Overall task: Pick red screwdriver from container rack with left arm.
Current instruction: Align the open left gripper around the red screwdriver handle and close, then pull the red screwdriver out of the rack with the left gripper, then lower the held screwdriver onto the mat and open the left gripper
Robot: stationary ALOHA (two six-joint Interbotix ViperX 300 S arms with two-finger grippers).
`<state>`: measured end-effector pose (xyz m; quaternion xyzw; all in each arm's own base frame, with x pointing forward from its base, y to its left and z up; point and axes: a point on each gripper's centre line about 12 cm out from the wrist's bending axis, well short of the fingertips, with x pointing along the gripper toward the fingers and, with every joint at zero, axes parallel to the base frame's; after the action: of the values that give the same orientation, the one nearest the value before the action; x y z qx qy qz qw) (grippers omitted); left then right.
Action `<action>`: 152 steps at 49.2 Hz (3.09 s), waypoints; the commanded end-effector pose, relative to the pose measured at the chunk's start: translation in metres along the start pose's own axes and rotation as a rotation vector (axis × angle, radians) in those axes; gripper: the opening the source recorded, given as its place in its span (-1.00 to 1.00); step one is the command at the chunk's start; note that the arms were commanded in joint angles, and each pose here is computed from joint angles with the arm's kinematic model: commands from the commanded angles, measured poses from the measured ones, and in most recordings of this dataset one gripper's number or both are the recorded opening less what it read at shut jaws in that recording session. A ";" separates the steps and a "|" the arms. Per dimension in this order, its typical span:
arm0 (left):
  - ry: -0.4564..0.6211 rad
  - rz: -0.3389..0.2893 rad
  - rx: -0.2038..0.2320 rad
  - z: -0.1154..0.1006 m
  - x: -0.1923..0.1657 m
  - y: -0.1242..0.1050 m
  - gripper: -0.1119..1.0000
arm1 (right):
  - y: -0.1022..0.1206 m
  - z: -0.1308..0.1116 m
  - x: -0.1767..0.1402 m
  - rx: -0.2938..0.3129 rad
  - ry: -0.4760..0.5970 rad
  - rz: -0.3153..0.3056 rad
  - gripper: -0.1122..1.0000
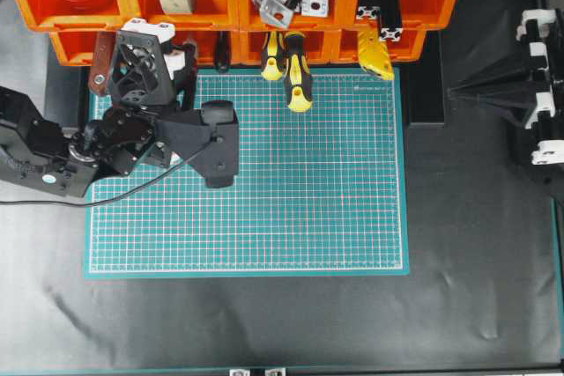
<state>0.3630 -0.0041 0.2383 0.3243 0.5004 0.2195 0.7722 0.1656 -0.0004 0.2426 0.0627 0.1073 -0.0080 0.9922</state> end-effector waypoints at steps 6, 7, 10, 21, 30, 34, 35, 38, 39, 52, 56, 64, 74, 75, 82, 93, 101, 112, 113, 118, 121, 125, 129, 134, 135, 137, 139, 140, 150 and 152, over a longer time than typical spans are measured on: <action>-0.037 0.005 -0.029 0.008 -0.011 0.009 -0.18 | 0.001 0.007 0.001 0.007 -0.029 0.007 -0.80; -0.042 0.005 -0.031 0.009 -0.013 0.010 -0.18 | 0.002 0.007 0.001 0.005 -0.028 0.008 -0.80; -0.047 0.009 -0.038 0.012 -0.018 0.011 -0.18 | 0.002 0.007 0.001 0.008 -0.028 0.008 -0.80; -0.094 0.027 -0.069 0.029 -0.058 0.019 -0.24 | 0.001 0.007 0.001 0.045 -0.028 0.007 -0.80; -0.208 -0.013 -0.093 0.042 -0.102 0.014 -0.34 | 0.002 0.012 -0.002 0.082 -0.057 0.014 -0.80; -0.256 -0.033 -0.079 0.044 -0.122 0.008 -0.36 | 0.004 0.018 -0.004 0.103 -0.088 0.025 -0.80; -0.266 -0.040 -0.071 0.044 -0.127 0.005 -0.36 | 0.004 0.018 -0.005 0.108 -0.090 0.029 -0.80; -0.296 -0.052 -0.035 0.044 -0.142 -0.004 -0.36 | 0.006 0.022 -0.007 0.124 -0.102 0.038 -0.80; -0.303 -0.055 -0.026 0.044 -0.146 -0.006 -0.36 | 0.006 0.022 -0.007 0.130 -0.104 0.039 -0.80; -0.370 -0.081 0.023 0.044 -0.202 -0.023 -0.36 | 0.006 0.019 -0.011 0.185 -0.045 0.031 -0.80; -0.403 -0.097 0.056 0.050 -0.209 -0.036 -0.36 | 0.005 0.017 -0.011 0.226 -0.019 0.026 -0.80; -0.445 -0.124 0.137 0.061 -0.194 -0.066 -0.36 | 0.006 0.011 -0.013 0.314 0.045 0.015 -0.80; -0.446 -0.160 0.202 0.066 -0.145 -0.091 -0.36 | 0.006 0.010 -0.014 0.355 0.060 0.010 -0.80; -0.450 -0.168 0.208 0.066 -0.140 -0.093 -0.36 | 0.006 0.010 -0.014 0.355 0.060 0.010 -0.80; -0.468 -0.222 0.237 0.069 -0.104 -0.108 -0.36 | 0.006 0.015 -0.017 0.354 0.051 0.013 -0.80; -0.477 -0.263 0.223 0.072 -0.071 -0.106 -0.36 | 0.006 0.015 -0.020 0.354 0.070 0.007 -0.80; -0.487 -0.277 0.206 0.073 -0.058 -0.099 -0.36 | 0.006 0.015 -0.020 0.354 0.072 0.006 -0.80; -0.481 -0.280 0.187 0.073 -0.045 -0.091 -0.36 | 0.006 0.014 -0.020 0.353 0.077 0.005 -0.80; -0.479 -0.279 0.185 0.073 -0.044 -0.090 -0.36 | 0.006 0.013 -0.019 0.352 0.079 0.004 -0.80; -0.472 -0.276 0.182 0.073 -0.040 -0.089 -0.36 | 0.006 0.013 -0.019 0.352 0.080 0.004 -0.80; -0.470 -0.276 0.181 0.073 -0.039 -0.088 -0.36 | 0.006 0.013 -0.019 0.352 0.080 0.004 -0.80; -0.468 -0.277 0.181 0.072 -0.039 -0.089 -0.36 | 0.006 0.013 -0.019 0.352 0.080 0.004 -0.80; -0.470 -0.278 0.183 0.072 -0.039 -0.089 -0.36 | 0.006 0.013 -0.019 0.352 0.080 0.004 -0.80; -0.471 -0.285 0.180 0.071 -0.038 -0.090 -0.36 | 0.006 0.013 -0.019 0.352 0.080 0.004 -0.80; -0.470 -0.287 0.180 0.070 -0.038 -0.092 -0.33 | 0.006 0.013 -0.019 0.353 0.082 0.004 -0.80; -0.466 -0.290 0.176 0.068 -0.037 -0.092 -0.19 | 0.006 0.013 -0.019 0.352 0.082 0.003 -0.80; -0.468 -0.296 0.180 0.066 -0.037 -0.094 0.00 | 0.006 0.013 -0.019 0.352 0.082 0.003 -0.80; -0.467 -0.300 0.182 0.065 -0.035 -0.095 0.10 | 0.006 0.013 -0.019 0.352 0.082 0.003 -0.80; -0.498 -0.345 0.156 0.060 -0.038 -0.099 0.71 | 0.006 0.014 -0.020 0.355 0.076 0.005 -0.80; -0.504 -0.349 0.147 0.061 -0.040 -0.099 0.69 | 0.006 0.014 -0.020 0.354 0.076 0.005 -0.80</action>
<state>0.4043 -0.1148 0.1899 0.3450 0.3800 -0.0412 0.8573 0.1473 0.0035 0.2478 0.2369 0.1531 -0.0256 0.9590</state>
